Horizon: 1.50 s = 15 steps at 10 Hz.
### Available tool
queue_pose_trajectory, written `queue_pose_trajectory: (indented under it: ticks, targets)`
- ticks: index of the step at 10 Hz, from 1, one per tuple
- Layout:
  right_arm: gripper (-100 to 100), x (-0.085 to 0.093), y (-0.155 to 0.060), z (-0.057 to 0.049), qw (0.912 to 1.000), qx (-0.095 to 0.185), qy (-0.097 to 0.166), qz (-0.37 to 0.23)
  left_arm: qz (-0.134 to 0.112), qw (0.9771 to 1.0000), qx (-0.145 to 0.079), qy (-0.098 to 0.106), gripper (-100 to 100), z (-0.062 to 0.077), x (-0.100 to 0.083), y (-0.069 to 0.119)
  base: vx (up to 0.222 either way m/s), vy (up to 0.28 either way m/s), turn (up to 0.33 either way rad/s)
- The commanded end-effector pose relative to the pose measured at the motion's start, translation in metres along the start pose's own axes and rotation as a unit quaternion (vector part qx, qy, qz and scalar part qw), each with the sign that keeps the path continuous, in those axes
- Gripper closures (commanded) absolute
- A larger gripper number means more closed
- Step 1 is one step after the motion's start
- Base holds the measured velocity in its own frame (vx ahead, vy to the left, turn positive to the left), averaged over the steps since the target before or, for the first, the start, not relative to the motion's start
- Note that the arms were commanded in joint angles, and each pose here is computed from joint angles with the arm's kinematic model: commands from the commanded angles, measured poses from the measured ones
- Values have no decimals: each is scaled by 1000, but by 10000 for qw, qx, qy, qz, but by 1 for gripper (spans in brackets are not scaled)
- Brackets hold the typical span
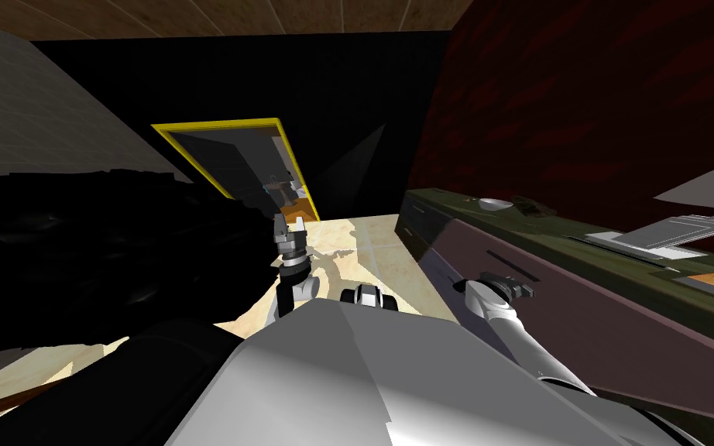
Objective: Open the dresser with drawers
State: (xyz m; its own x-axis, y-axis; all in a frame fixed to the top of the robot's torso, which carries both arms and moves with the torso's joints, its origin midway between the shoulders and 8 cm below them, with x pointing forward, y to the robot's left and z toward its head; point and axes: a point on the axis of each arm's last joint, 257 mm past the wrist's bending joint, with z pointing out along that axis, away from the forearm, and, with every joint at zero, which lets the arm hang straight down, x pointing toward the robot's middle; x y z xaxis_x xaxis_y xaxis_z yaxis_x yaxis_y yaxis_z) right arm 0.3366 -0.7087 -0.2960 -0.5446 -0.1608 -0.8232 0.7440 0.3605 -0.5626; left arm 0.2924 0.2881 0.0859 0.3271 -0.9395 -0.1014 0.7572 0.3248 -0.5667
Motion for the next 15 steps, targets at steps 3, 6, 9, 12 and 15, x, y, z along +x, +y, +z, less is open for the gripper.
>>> queue_pose_trajectory:
  ticks: [3,6,9,12,15]
  targets:
    - [-100,-1,0,-2,10000,13,-46,52,3,10000,-1,2,0,0,0,0,29,-154,7]
    - [-100,0,0,-3,10000,15,-61,72,2,10000,-1,2,0,0,0,0,23,-158,7]
    - [100,1,-1,-2,10000,13,-46,83,1,10000,-1,1,0,0,0,0,27,-59,4]
    - [100,-3,2,-3,9999,-1,-46,94,-1,10000,0,-1,0,0,0,0,-42,149,-13]
    - [100,-3,2,-2,9999,5,-34,98,-1,10000,0,-1,0,0,0,0,-50,171,-7]
